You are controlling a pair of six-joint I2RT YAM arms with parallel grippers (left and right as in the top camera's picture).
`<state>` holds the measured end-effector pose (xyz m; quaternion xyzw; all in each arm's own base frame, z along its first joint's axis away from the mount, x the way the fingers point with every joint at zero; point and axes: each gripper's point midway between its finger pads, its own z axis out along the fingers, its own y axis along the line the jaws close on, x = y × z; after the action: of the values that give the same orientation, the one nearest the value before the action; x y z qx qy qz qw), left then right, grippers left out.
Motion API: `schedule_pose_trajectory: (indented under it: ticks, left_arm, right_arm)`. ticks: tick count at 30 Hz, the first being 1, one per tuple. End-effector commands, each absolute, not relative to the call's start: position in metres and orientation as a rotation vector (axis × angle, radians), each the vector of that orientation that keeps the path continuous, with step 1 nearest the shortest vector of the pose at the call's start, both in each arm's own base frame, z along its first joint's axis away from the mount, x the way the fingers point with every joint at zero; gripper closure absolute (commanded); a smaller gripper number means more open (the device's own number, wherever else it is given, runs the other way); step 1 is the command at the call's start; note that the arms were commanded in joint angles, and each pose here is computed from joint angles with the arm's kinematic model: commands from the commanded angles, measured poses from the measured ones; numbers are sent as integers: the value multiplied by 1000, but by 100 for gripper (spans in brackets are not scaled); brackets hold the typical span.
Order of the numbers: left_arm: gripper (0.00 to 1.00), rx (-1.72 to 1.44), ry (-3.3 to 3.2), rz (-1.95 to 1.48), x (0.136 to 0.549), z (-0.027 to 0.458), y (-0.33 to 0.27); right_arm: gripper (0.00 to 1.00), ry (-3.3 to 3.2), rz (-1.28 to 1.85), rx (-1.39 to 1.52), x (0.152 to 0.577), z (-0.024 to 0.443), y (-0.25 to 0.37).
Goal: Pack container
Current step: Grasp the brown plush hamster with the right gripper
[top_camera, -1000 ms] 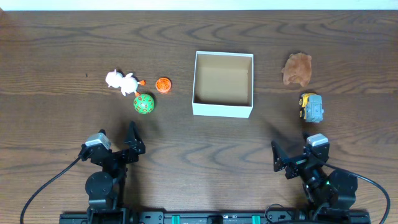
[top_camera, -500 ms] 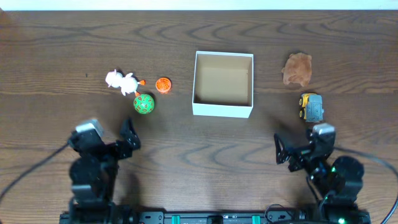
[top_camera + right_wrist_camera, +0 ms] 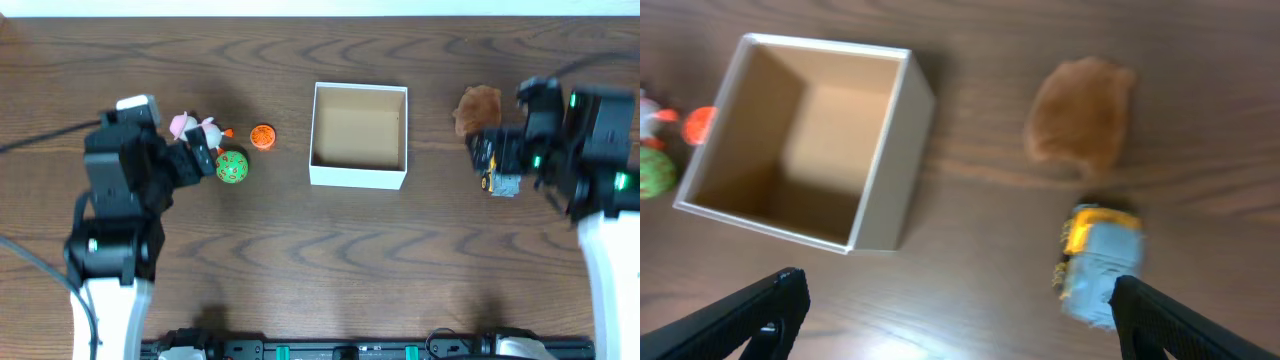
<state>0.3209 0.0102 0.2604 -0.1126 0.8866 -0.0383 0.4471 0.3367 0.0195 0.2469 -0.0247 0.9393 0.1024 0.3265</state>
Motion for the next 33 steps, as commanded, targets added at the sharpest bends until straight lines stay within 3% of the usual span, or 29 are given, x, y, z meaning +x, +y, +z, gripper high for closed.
schedule_pose_trajectory:
  ticks: [1,8,16,33]
  left_arm:
    - [2,-269,2250,-65,337,260,16]
    - [2,-290,2343,-53,343,235,20]
    - [2,-295,2390,-50,336,226,19]
    - [2,-313,2490,-44,317,210,18]
  right_arm:
    - [1,2514,94,-129,368,251,-1]
    - [1,2597,191,-138,410,210,7]
    - [1,2607,8,187,457,160,-30]
    - [1,2777,-35,224,506,50,-38]
